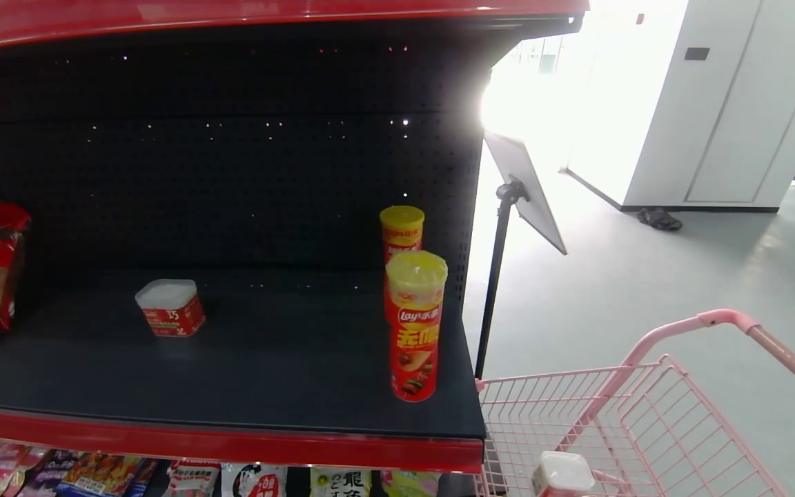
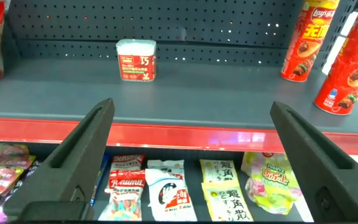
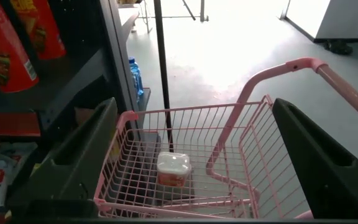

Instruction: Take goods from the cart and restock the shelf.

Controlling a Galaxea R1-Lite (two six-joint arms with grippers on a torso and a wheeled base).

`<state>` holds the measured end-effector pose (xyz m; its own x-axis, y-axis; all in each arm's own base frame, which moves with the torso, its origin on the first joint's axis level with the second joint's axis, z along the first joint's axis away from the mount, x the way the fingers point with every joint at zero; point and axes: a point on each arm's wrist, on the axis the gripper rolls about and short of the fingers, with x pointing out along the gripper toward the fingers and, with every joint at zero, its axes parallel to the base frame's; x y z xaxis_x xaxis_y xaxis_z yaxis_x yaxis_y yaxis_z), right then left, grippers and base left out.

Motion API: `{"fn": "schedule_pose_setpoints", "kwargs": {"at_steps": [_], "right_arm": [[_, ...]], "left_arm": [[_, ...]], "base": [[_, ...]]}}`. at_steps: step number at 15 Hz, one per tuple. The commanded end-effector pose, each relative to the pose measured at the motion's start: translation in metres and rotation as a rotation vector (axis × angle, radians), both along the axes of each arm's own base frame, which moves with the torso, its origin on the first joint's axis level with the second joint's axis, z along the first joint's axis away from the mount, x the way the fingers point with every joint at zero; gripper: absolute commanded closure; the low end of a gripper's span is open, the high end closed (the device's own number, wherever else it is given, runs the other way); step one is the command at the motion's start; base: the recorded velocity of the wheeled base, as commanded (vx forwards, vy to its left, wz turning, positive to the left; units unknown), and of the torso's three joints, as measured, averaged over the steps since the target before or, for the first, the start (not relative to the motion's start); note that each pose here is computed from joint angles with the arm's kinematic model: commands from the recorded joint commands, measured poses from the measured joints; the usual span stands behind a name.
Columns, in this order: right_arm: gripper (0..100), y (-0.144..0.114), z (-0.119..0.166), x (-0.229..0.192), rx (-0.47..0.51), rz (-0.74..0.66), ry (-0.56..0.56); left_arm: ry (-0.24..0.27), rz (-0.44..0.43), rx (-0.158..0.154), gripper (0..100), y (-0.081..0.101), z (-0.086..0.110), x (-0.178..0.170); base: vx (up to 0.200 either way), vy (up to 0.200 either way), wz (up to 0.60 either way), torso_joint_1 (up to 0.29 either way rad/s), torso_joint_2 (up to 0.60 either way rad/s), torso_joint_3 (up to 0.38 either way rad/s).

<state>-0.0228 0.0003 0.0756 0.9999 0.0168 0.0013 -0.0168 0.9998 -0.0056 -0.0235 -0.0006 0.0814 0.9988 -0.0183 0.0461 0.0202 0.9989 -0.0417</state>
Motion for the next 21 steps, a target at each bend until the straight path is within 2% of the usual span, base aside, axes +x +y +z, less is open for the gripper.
{"fn": "schedule_pose_setpoints", "kwargs": {"at_steps": [1, 12, 14, 15, 17, 21], "right_arm": [[0, 0.0000, 0.0000, 0.0000, -0.001, 0.000, 0.000], [0, 0.0000, 0.0000, 0.0000, -0.001, 0.000, 0.000], [0, 0.0000, 0.0000, 0.0000, -0.001, 0.000, 0.000], [0, 0.0000, 0.0000, 0.0000, -0.001, 0.000, 0.000], [0, 0.0000, 0.0000, 0.0000, -0.001, 0.000, 0.000], [0, 0.0000, 0.0000, 0.0000, -0.001, 0.000, 0.000]], "left_arm": [[0.000, 0.000, 0.000, 0, 0.0000, 0.0002, 0.0000], [0.000, -0.003, -0.003, 0, -0.0001, 0.0002, 0.0000], [0.000, -0.004, 0.011, 0, -0.0001, 0.0002, 0.0000], [0.002, -0.002, 0.055, 0, -0.0001, -0.0007, 0.0003], [0.004, 0.002, 0.113, 0, -0.0001, -0.0013, 0.0004], [0.005, 0.000, 0.116, 0, -0.0001, -0.0014, 0.0004]], "base": [[0.000, 0.000, 0.00, 0.000, 0.00, 0.000], [0.000, 0.000, 0.00, 0.000, 0.00, 0.000], [0.000, 0.000, 0.00, 0.000, 0.00, 0.000], [0.000, 0.000, 0.00, 0.000, 0.00, 0.000], [0.000, 0.000, 0.00, 0.000, 0.00, 0.000], [0.000, 0.000, 0.00, 0.002, 0.00, -0.051]]}}
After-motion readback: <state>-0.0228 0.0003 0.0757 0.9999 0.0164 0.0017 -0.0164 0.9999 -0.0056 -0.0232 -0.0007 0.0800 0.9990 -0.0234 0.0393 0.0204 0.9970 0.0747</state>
